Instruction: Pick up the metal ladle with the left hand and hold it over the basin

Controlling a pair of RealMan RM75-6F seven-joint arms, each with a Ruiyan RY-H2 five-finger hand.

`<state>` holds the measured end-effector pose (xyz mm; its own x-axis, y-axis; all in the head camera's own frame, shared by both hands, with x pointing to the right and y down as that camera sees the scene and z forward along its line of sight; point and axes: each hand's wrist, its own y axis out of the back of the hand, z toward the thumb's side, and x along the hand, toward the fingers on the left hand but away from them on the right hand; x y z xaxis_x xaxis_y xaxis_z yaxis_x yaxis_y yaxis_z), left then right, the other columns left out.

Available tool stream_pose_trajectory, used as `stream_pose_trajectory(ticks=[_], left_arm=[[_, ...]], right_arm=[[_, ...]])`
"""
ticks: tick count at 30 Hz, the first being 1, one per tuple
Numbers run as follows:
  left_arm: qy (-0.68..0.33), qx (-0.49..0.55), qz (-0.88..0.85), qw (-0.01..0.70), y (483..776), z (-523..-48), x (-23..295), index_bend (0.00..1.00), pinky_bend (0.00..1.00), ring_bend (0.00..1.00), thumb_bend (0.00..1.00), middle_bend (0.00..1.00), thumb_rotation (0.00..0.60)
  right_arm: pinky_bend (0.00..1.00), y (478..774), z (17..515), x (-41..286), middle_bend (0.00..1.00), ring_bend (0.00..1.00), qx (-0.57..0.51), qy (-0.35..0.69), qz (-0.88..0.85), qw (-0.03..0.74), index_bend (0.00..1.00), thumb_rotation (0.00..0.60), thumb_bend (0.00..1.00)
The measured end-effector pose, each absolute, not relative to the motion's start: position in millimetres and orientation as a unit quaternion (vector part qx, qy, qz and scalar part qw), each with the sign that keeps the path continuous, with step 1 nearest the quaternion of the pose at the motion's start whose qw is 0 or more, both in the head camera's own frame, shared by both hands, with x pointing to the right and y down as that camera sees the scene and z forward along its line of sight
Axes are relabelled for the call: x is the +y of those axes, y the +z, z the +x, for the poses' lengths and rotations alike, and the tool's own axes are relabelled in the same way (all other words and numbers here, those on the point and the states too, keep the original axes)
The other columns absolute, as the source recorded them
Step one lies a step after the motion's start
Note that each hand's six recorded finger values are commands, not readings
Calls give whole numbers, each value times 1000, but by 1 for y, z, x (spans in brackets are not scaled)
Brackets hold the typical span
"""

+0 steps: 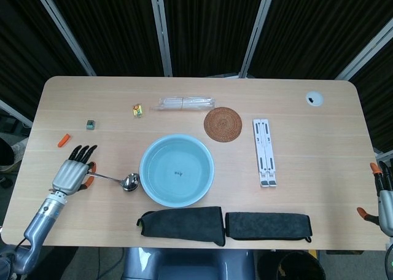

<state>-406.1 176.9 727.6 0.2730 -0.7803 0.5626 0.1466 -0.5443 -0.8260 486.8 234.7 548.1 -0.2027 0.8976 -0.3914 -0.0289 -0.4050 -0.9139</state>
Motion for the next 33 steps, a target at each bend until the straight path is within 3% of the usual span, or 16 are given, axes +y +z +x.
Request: stream_pose_trajectory(ticks=[33], left_arm=[[-489,244,-701,458,633,-390,192,559,0,0,452,0,600]], right_arm=[[0,528,480,239,0,0,-436,625,-536,364,0,600,0]])
